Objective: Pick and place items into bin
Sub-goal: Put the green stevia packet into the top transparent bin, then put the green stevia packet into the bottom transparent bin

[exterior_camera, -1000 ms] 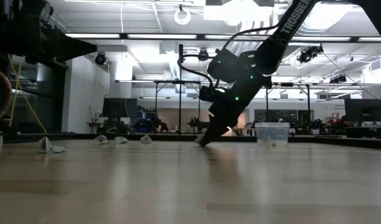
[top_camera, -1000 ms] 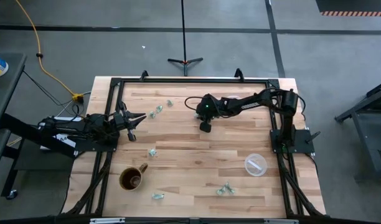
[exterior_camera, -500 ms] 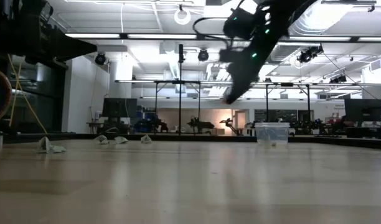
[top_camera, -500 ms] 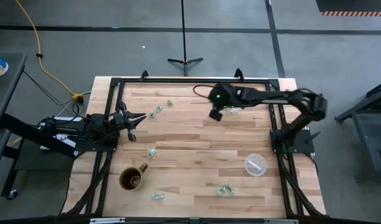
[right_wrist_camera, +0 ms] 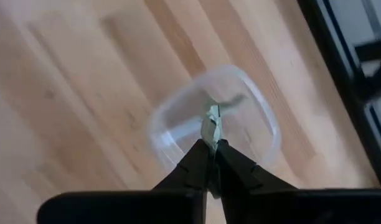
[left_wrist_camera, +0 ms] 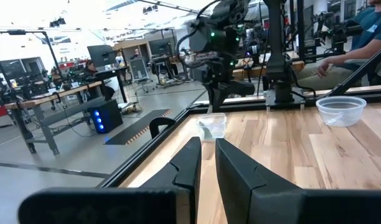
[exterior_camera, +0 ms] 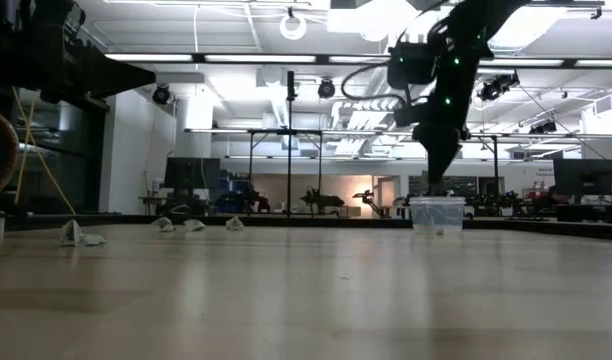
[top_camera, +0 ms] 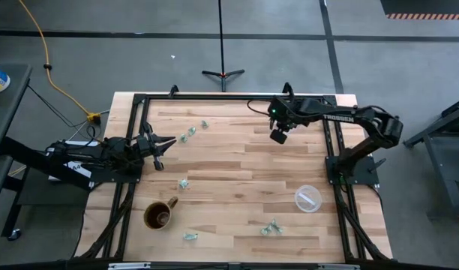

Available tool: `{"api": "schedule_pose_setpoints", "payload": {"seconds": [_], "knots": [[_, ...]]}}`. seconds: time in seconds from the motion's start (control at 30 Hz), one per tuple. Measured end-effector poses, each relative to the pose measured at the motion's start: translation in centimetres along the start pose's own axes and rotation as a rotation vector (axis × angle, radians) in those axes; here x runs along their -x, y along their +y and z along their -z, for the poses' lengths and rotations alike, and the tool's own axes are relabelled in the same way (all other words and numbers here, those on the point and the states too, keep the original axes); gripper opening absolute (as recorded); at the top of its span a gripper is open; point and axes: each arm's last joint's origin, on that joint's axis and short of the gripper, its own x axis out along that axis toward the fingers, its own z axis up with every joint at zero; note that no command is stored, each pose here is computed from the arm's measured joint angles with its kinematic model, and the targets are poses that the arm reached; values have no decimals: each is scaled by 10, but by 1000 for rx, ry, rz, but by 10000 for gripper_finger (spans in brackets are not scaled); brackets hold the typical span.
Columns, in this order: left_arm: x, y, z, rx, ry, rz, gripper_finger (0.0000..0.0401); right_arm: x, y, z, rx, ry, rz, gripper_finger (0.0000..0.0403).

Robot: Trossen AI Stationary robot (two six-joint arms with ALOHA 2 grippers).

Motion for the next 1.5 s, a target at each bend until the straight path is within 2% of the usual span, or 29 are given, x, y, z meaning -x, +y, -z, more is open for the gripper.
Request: {"api": "schedule_pose_setpoints", "payload": {"seconds": [0.17,0.37,0.43,0.5,0.6,0.73,0.83,1.0,1.13,1.33,1.5], "knots": [[0,0,0,0,0,-1,85,-9,-11,6,-36,30,-8,50],[0,0,0,0,0,-2,85,-10,-14,2,-56,-6,-40,124],[0,0,0,0,0,-3,85,-9,-11,-1,-57,-44,-97,150],[0,0,0,0,1,-5,85,-6,-3,-6,-37,-101,-242,173],[0,0,0,0,1,-5,85,6,23,-14,82,-221,-457,191],[0,0,0,0,1,-5,85,26,70,-10,303,-302,-522,193],[0,0,0,0,0,-5,85,38,104,2,367,-286,-577,188],[0,0,0,0,1,-5,85,59,156,33,361,-196,-653,178],[0,0,0,0,1,-4,85,76,189,63,282,-104,-701,169],[0,0,0,0,1,-4,85,97,222,103,131,-6,-735,159],[0,0,0,0,1,-4,85,107,243,132,146,-48,-711,166]]}}
